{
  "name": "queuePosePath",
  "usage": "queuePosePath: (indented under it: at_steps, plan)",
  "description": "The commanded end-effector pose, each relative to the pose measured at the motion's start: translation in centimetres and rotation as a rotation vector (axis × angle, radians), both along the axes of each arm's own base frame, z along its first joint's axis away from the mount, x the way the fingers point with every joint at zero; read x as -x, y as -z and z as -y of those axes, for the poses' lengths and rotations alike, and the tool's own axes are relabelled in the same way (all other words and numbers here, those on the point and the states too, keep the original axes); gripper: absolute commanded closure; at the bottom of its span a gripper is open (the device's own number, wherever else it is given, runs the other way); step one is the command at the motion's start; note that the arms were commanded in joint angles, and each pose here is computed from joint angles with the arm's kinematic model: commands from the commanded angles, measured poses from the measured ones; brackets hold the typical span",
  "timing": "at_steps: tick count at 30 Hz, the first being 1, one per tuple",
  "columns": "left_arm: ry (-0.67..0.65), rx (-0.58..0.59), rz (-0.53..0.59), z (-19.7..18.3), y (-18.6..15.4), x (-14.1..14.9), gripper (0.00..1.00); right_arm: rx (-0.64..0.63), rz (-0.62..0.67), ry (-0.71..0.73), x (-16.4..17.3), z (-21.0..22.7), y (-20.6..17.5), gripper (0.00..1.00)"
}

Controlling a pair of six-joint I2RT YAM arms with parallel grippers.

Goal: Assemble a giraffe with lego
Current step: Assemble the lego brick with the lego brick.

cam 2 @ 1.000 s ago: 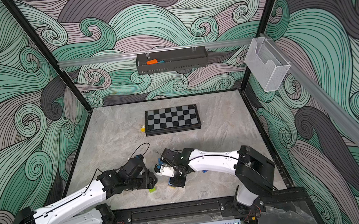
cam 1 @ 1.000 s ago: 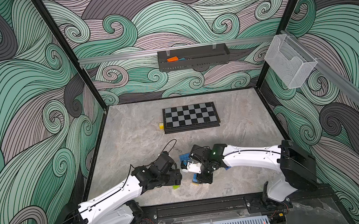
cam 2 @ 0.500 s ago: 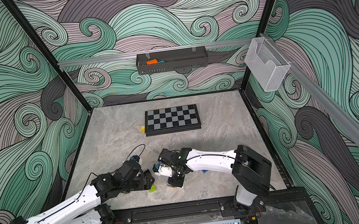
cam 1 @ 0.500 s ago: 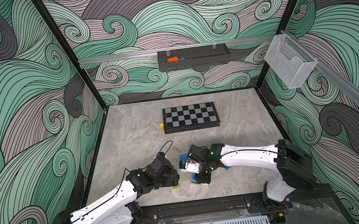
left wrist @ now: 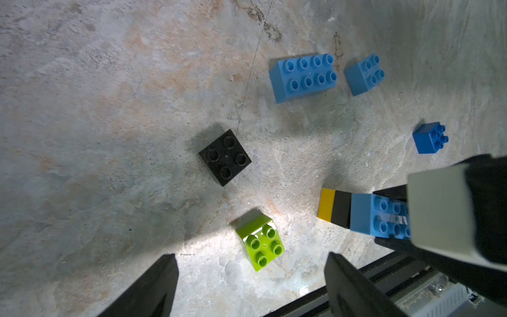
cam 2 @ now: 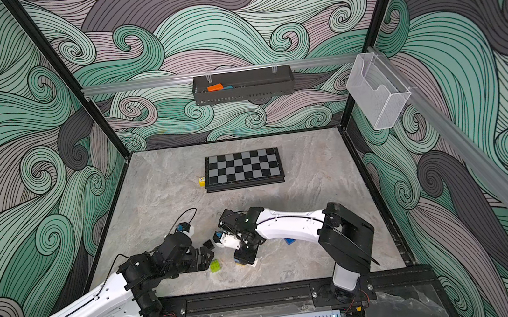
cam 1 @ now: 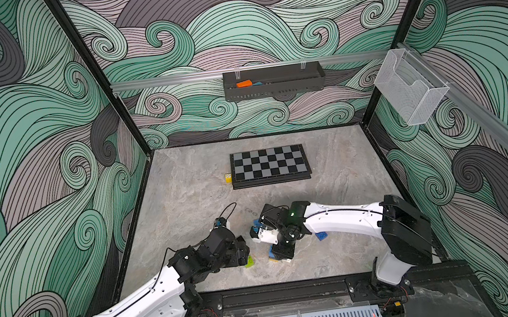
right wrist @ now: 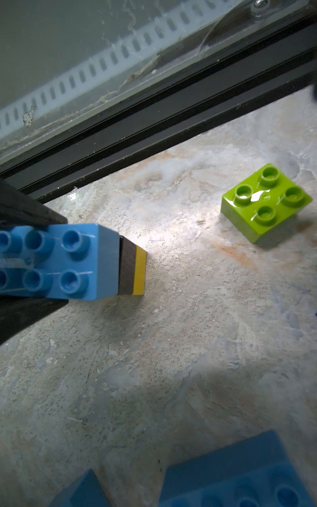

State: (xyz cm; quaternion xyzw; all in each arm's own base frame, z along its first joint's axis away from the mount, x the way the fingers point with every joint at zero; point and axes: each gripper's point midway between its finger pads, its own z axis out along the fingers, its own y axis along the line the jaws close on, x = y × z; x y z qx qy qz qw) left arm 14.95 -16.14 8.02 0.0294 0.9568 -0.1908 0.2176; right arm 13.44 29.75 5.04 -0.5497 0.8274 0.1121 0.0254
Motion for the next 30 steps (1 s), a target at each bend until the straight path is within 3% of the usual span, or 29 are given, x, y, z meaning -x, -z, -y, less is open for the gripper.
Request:
queuePosePath:
  at_steps: [1, 13, 30]
  plan:
    - [0.007, -0.013, 0.027, 0.3, -1.0, -0.8, 0.12, 0.223, -0.056, 0.048, 1.5, 4.2, 4.1, 0.77]
    - [0.029, -0.019, 0.041, 1.1, -2.0, -1.6, 0.12, 0.304, 0.009, 0.17, 1.0, 5.4, 4.6, 0.77]
    - [0.038, -0.039, 0.021, 0.3, -1.2, -0.9, 0.11, 0.302, 0.049, 0.25, 1.3, 6.4, 4.0, 0.77]
